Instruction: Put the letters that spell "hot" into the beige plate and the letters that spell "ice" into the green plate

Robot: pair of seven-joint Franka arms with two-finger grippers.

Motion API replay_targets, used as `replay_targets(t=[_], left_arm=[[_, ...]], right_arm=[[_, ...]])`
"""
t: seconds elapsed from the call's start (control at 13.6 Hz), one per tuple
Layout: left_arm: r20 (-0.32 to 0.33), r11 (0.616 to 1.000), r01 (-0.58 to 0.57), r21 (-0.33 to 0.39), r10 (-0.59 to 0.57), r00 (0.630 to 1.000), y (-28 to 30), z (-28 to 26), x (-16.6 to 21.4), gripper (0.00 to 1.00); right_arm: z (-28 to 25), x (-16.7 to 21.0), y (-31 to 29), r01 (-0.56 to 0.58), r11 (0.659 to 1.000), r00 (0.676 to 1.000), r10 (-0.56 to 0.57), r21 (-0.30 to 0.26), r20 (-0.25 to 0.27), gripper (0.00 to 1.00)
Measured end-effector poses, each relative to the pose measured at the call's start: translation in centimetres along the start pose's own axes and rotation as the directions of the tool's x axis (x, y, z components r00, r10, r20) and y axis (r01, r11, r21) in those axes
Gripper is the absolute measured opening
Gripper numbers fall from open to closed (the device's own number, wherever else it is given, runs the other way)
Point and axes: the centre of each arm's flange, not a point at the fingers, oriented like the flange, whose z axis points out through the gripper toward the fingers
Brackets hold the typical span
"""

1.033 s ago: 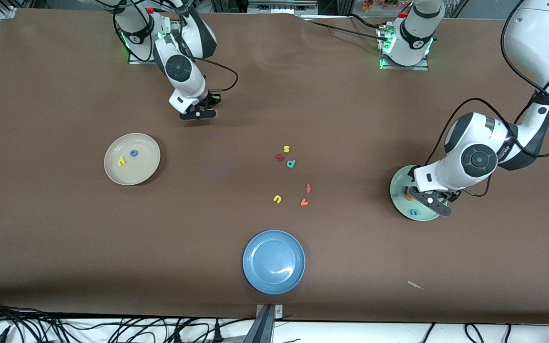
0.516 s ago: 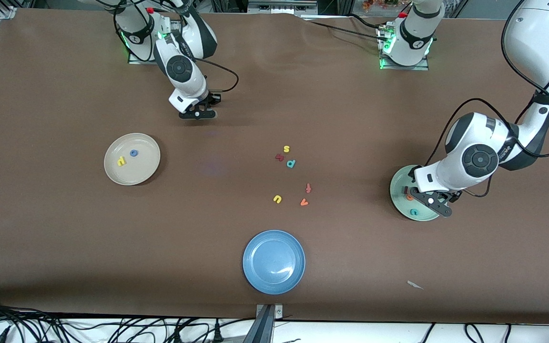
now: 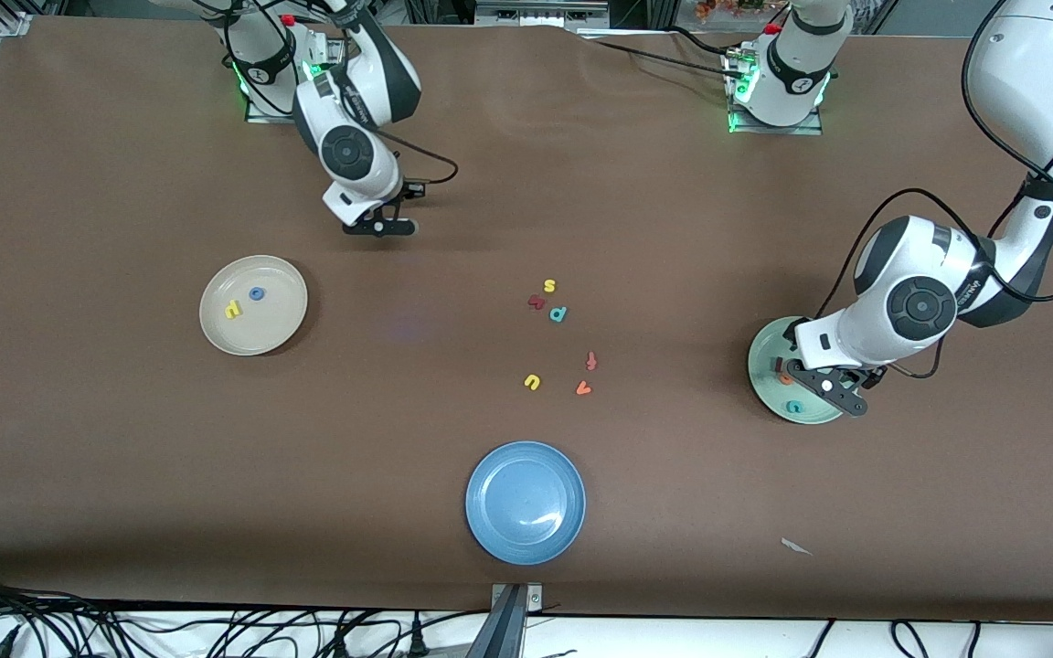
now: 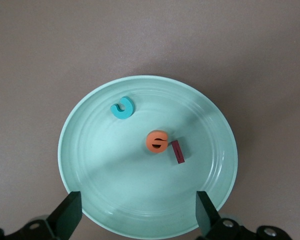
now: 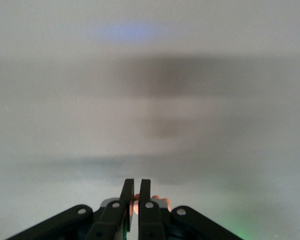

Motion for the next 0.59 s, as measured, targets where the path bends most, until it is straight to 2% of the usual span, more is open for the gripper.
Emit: replay_targets(t=[0.22,0.59], left_arm=[[0.0,1.0,0.0,0.0,0.0,1.0,0.0,0.0,0.0,1.0],[-0.003,1.0,0.001,0.002,-0.001,1.0,-0.1,-0.2,0.1,1.0]], right_arm=[[-4.2,4.1,3.8,0.014,1.0,1.0,-0.014,-0.008,-0.012,0.07],[-11.1,11.6,14.0,0.006,0.997,0.995,-0.013,-0.074,-0.097,0.07]])
